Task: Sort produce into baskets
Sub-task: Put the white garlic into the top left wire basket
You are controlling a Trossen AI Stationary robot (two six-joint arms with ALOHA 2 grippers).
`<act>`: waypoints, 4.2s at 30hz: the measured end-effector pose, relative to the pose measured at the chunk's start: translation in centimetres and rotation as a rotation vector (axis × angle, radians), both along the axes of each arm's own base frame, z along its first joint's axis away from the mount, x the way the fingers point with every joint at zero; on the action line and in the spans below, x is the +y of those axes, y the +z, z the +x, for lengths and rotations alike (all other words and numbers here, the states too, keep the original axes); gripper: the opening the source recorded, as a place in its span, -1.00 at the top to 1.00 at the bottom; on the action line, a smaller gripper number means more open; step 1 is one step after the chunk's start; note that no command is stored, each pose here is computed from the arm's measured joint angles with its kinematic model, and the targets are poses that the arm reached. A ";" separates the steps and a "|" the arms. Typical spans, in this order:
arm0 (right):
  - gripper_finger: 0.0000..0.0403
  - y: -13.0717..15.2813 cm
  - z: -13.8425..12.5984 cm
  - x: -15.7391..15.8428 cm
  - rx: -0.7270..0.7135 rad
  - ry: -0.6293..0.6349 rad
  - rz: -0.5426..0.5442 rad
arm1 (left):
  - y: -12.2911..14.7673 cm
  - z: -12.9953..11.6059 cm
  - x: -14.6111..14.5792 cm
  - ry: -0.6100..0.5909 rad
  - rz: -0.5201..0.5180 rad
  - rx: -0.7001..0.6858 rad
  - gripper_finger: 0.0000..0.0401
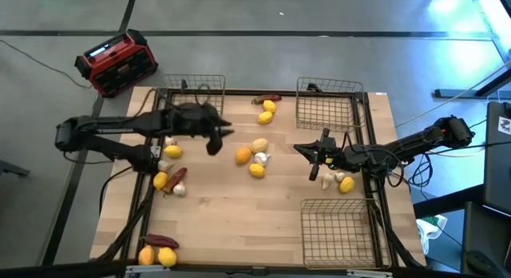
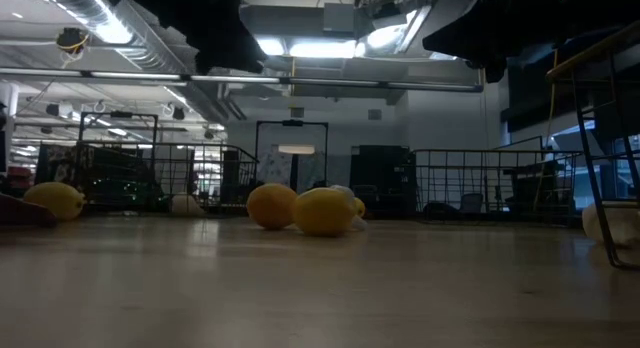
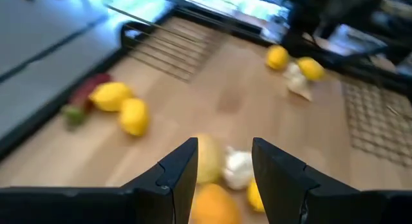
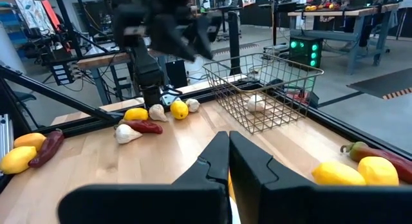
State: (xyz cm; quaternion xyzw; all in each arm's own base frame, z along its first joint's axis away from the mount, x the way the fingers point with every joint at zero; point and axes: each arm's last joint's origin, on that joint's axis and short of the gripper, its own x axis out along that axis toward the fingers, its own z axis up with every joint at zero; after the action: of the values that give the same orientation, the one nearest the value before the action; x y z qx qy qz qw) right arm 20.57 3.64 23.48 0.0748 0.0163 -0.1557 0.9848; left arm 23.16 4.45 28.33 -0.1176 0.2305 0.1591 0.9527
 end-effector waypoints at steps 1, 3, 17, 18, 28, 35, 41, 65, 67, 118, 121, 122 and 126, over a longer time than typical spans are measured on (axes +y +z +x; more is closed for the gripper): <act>0.93 0.0 0.0 0.0 0.000 0.000 0.000 | -0.3 0.5 -0.5 -0.022 0.000 -0.001 0.29; 0.93 -0.1 0.1 0.0 0.002 -0.002 0.000 | -0.9 1.4 -1.4 -0.058 -0.001 -0.034 0.29; 0.93 -2.9 3.5 -2.1 0.096 0.046 0.097 | -7.0 6.8 -6.2 -0.152 -0.002 0.043 0.29; 0.93 -3.0 4.0 -2.2 0.119 0.058 0.076 | -7.5 7.0 -6.4 -0.152 -0.002 0.054 0.29; 0.93 -3.3 9.7 -4.8 0.700 0.092 -0.095 | -9.9 7.6 -7.9 -0.149 0.035 0.135 0.29; 0.92 -6.7 11.2 -6.2 0.875 0.198 -0.024 | -9.8 7.6 -7.8 -0.141 0.040 0.135 0.29; 0.64 -8.9 11.7 -6.9 0.919 0.230 0.022 | -9.9 7.6 -7.8 -0.143 0.040 0.142 0.29; 0.37 -12.5 13.9 -7.1 0.871 0.323 -0.114 | -9.8 7.6 -7.7 -0.123 0.043 0.132 0.29; 0.49 -12.5 13.9 -7.1 0.871 0.314 -0.111 | -9.8 7.6 -7.7 -0.122 0.042 0.132 0.29; 0.92 -9.8 15.0 2.8 0.551 0.479 -0.038 | -7.2 6.9 -11.4 -0.136 0.113 -0.029 0.29; 0.92 -10.2 15.5 2.3 0.528 0.515 0.022 | -7.6 6.7 -11.4 -0.132 0.108 0.004 0.29; 0.92 -10.5 15.6 2.0 0.533 0.522 0.031 | -7.6 6.7 -11.4 -0.132 0.108 0.008 0.29; 0.92 -11.4 15.5 0.8 0.587 0.523 0.049 | -7.7 6.7 -11.3 -0.135 0.123 0.022 0.29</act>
State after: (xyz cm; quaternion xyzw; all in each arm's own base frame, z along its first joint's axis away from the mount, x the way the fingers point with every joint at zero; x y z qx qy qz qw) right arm 36.09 4.45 12.06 0.0438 0.3196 0.0861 0.9426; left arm 29.81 -6.86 20.64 -0.0414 0.2383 0.1095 0.9641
